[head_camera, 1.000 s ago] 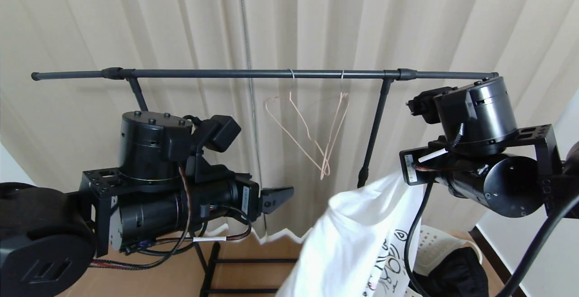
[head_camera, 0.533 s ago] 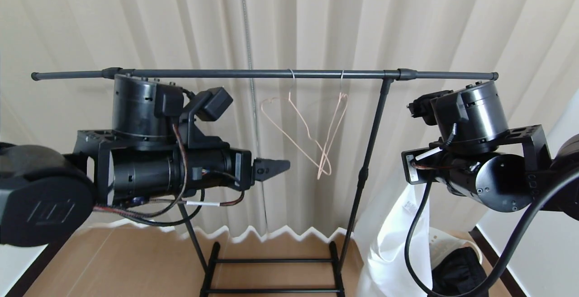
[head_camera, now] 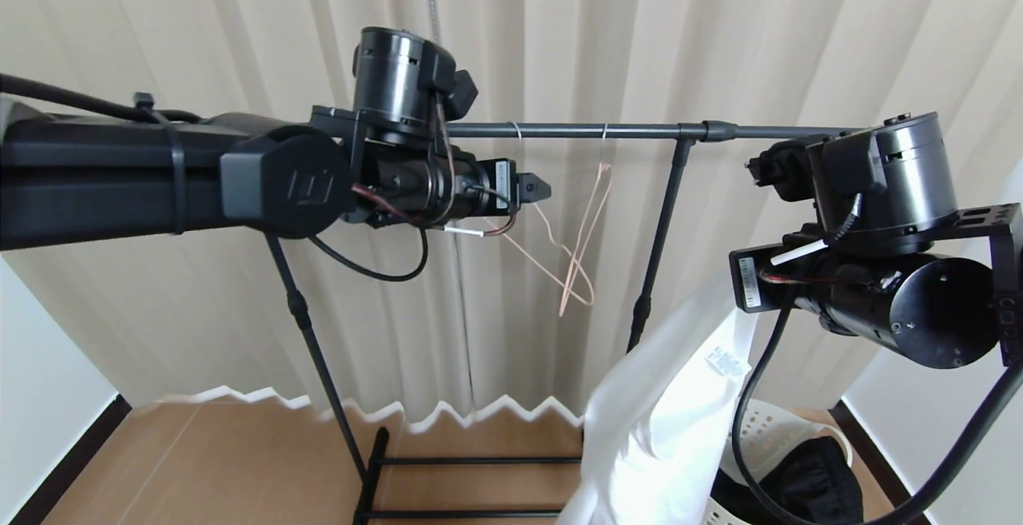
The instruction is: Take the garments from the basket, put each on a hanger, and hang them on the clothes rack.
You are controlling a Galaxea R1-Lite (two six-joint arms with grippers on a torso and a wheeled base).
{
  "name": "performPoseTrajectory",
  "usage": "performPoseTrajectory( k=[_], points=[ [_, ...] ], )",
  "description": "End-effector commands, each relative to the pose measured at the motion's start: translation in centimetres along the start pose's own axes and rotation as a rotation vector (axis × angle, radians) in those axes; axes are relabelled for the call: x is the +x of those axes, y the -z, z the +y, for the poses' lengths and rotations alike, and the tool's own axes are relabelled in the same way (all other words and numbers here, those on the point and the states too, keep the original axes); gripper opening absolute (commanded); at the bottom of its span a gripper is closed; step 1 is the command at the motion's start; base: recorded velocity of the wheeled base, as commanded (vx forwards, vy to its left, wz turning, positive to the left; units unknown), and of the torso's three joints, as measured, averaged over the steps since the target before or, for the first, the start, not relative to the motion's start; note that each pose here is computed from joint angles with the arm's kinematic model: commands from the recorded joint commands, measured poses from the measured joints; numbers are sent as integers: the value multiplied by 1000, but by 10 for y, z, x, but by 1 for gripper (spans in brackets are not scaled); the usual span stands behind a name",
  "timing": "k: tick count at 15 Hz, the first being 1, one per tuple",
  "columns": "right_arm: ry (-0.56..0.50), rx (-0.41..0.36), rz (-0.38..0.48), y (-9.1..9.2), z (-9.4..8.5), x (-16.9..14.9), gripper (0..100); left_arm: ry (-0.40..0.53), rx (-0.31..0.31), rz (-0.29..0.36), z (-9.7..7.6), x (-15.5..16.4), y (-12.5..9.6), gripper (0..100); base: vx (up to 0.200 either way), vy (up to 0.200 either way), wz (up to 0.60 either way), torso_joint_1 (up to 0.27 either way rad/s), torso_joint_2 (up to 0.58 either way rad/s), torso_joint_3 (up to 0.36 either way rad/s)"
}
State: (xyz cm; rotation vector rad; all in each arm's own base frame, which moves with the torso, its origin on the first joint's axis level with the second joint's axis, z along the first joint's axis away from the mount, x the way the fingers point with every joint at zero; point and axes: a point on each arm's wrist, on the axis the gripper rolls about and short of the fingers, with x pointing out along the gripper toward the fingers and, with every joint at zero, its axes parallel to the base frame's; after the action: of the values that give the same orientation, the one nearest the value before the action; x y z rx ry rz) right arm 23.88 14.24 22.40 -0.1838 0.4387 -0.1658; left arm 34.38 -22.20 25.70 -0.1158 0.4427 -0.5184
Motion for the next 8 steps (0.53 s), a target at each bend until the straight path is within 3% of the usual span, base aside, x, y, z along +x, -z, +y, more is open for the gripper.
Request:
performPoseTrajectory(
  k=[1, 3, 4, 6, 8],
  points=[
    [-1, 4, -7, -2, 0, -1, 0, -58, 19, 113, 2, 68, 19, 100, 0, 0, 0, 0, 0, 0],
    [-6, -8, -3, -1, -1, -1, 0, -71, 117, 108, 6, 85, 29, 100, 0, 0, 0, 0, 0, 0],
    [-16, -8, -1, -1, 0, -1, 0, -109, 134, 94, 8, 90, 31, 100, 0, 0, 0, 0, 0, 0],
    [-29, -13, 3, -1, 2, 1, 0, -120, 137, 31, 9, 103, 35, 100, 0, 0, 0, 0, 0, 0],
    [-29, -30, 23, 5, 6, 5, 0, -145, 109, -76, 10, 125, 43, 100, 0, 0, 0, 0, 0, 0]
  ],
)
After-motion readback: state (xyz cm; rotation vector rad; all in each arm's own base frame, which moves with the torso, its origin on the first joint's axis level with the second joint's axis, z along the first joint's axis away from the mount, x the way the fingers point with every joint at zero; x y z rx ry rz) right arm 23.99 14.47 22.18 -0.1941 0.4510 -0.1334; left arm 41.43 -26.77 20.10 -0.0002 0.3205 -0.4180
